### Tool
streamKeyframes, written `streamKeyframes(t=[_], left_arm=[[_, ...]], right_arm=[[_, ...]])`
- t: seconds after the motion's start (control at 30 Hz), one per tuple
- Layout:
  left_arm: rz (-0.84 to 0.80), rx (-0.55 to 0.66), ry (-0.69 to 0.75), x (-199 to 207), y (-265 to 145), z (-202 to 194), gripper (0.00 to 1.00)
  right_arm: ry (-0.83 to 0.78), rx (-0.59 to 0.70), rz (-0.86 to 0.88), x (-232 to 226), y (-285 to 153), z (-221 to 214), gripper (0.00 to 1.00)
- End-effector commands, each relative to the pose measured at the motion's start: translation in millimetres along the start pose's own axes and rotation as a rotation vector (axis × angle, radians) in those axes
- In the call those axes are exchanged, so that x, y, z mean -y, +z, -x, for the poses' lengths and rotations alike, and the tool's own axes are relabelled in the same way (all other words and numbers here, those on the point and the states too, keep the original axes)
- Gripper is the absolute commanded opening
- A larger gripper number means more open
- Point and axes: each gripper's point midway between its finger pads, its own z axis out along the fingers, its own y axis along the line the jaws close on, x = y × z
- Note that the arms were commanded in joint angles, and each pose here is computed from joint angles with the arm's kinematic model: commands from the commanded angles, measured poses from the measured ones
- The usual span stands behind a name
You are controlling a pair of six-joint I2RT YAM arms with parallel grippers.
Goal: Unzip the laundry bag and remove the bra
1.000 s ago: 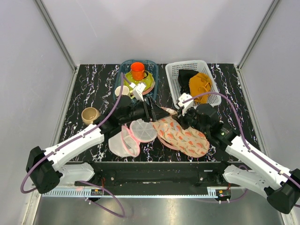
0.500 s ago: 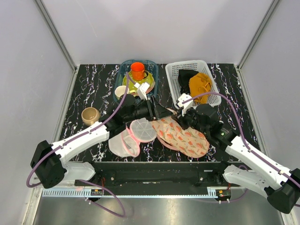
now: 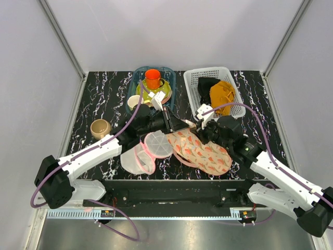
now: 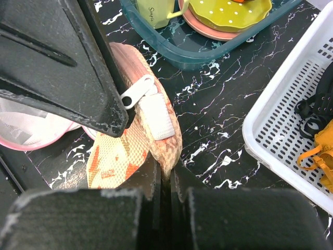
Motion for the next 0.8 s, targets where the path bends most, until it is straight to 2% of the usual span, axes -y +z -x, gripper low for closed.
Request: streamKeyframes(t=[0.0, 0.07, 0.4, 0.57, 0.77], left_arm=[[-0.083, 0.052, 0.027, 25.7, -1.8, 16.2, 0.09], [-0.073, 0.051, 0.028, 23.4, -2.2, 16.0, 0.00], [0.015, 0.129, 0.080, 6.1, -31.6, 36.2, 0.00], [0.037, 0.167, 0.110, -2.7, -43.6, 46.4, 0.00], [0.040, 0.148, 0.130, -8.9, -46.2, 45.3, 0.00]], right_arm=[[-0.014, 0.054, -0.006, -1.6, -4.0, 19.4, 0.00], [-0.017, 0.051, -0.013, 0.0, -5.3, 17.8, 0.00], [-0.084, -0.028, -0.156, 26.3, -22.7, -3.3, 0.00], [-0.082, 0.044, -0.144, 23.1, -38.4, 10.2, 0.00], [-0.074, 0.162, -0.071, 8.3, -57.7, 28.0, 0.00]])
